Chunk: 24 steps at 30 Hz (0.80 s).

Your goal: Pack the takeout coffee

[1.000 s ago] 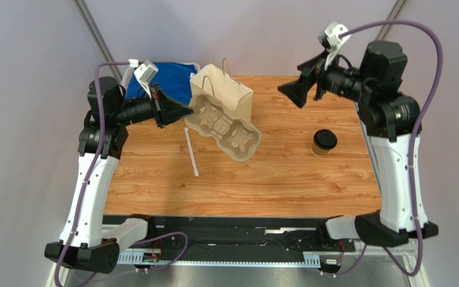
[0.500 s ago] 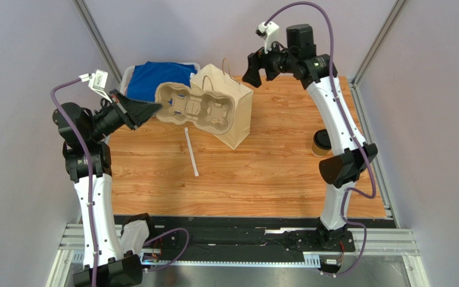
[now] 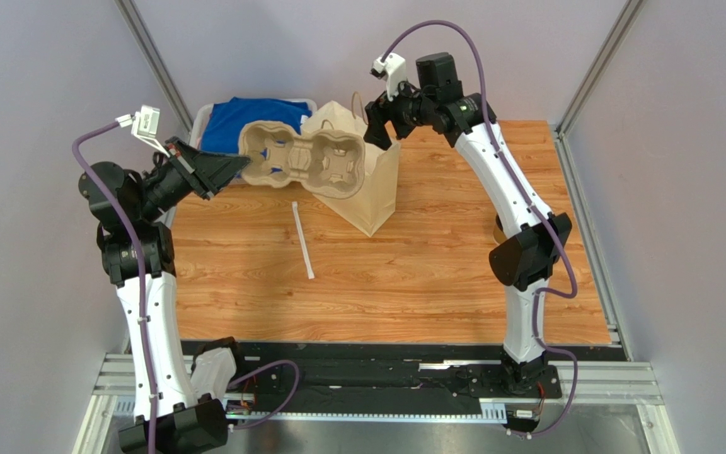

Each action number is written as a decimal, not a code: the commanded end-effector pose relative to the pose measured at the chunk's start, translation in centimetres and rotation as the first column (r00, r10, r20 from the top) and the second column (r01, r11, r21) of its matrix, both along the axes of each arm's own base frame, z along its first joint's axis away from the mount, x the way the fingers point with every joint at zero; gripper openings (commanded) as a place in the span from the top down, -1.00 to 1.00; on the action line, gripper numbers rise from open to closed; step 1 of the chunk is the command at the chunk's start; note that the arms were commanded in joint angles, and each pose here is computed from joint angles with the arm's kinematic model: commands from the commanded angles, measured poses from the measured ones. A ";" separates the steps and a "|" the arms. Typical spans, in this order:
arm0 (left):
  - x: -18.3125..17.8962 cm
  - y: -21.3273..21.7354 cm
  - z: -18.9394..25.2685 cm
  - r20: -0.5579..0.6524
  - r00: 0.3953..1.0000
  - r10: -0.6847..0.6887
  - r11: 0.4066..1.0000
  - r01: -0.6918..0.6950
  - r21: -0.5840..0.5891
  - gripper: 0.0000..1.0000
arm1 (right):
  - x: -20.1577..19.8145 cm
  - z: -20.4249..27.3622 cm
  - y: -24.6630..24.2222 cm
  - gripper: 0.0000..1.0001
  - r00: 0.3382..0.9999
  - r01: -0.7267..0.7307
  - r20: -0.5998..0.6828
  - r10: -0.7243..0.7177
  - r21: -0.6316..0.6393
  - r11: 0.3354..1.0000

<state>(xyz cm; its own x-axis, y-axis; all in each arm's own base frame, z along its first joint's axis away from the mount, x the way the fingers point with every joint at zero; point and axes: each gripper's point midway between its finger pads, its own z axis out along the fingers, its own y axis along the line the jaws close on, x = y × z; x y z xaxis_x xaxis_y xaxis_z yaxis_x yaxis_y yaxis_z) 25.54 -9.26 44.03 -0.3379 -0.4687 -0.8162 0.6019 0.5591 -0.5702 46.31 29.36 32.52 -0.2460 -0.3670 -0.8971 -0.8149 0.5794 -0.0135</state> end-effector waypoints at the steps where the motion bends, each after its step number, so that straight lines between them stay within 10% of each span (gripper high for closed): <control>1: -0.2 0.3 2.3 0.066 0.998 0.022 1.000 -0.022 0.005 1.00 | 0.8 -0.5 0.6 -0.59 0.999 -0.010 0.052 0.011 -0.019 1.000; 4: 0.1 0.4 2.5 0.067 0.997 0.024 1.000 -0.025 0.004 1.00 | 0.9 -1.4 0.4 -0.24 0.999 0.002 0.034 0.000 -0.035 0.999; 8: 0.2 0.4 2.5 0.078 0.997 0.021 0.999 -0.023 0.022 1.00 | -0.4 -1.1 0.1 1.00 1.000 -0.003 0.015 0.003 -0.029 1.000; 24: 0.4 0.5 1.8 0.076 0.997 0.007 0.997 -0.013 0.075 1.00 | -14.2 -0.8 -3.4 1.00 0.941 0.087 -0.335 -0.043 0.116 0.989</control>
<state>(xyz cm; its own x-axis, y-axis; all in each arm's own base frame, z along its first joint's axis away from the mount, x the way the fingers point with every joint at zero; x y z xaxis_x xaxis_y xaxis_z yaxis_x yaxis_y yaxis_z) 26.59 -8.69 44.25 -0.3206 -0.4470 -0.8351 0.6020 0.5845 -0.5440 36.04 25.97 30.78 -0.4714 -0.2972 -0.8303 -0.7518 0.6277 0.2022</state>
